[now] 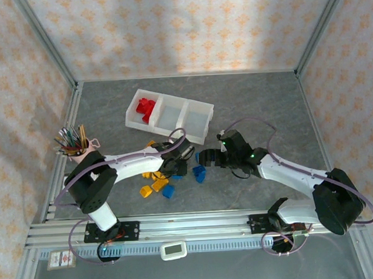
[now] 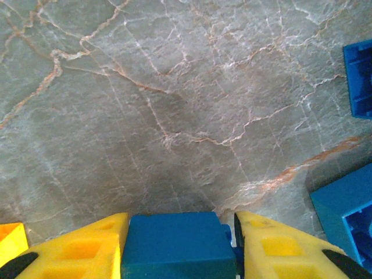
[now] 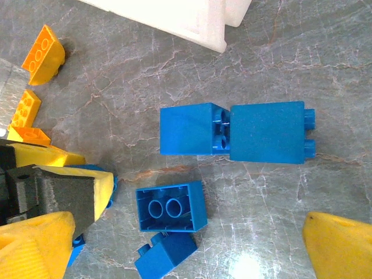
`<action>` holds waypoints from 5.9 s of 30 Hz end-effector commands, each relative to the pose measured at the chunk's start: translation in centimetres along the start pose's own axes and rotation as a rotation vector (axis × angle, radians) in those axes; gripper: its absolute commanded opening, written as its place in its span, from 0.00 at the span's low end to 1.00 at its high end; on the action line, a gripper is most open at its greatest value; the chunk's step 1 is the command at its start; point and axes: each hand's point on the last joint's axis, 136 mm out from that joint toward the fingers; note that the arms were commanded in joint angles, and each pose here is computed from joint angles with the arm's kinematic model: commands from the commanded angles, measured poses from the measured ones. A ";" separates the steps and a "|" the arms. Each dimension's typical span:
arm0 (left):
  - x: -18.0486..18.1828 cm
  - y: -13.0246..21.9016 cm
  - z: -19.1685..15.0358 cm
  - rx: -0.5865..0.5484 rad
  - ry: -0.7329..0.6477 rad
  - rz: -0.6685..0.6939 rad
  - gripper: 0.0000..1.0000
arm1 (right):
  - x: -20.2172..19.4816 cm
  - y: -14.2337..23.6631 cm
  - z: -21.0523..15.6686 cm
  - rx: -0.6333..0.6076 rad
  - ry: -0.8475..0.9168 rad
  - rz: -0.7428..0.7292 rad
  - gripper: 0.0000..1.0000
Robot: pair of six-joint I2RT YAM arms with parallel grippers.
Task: Sort the legos into containers by color
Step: Pick up the lego from the middle-left of the table, then place the lego in the container, then pick up the lego from the middle-left of the table, then place the lego in the container, then pick up the lego from the middle-left of the table.
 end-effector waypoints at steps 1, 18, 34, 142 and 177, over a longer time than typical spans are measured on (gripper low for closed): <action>-0.1 2.6 2.0 -0.083 0.006 0.005 0.37 | 1.1 0.7 2.4 -0.061 0.012 0.012 1.00; 2.6 8.7 23.8 -0.462 0.199 0.004 0.35 | 1.3 2.6 11.5 -0.263 -0.070 0.017 1.00; 2.5 4.2 29.8 -0.445 0.227 0.039 0.63 | 0.9 2.0 12.8 -0.281 -0.085 0.024 1.00; 0.0 11.1 14.8 -0.412 0.093 0.050 0.21 | -1.6 2.9 8.9 -0.185 -0.094 0.106 1.00; -4.5 7.7 10.2 -0.251 -0.032 -0.183 0.61 | -7.5 3.1 4.4 -0.118 -0.194 -0.018 1.00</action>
Point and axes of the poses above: each hand's point on the last joint's axis, 136 mm out from that joint toward the fingers, its own y axis back along the fingers, its own x axis along the line the jaws close on, z = x × y, and after that the axes turned 7 degrees about y, right-handed
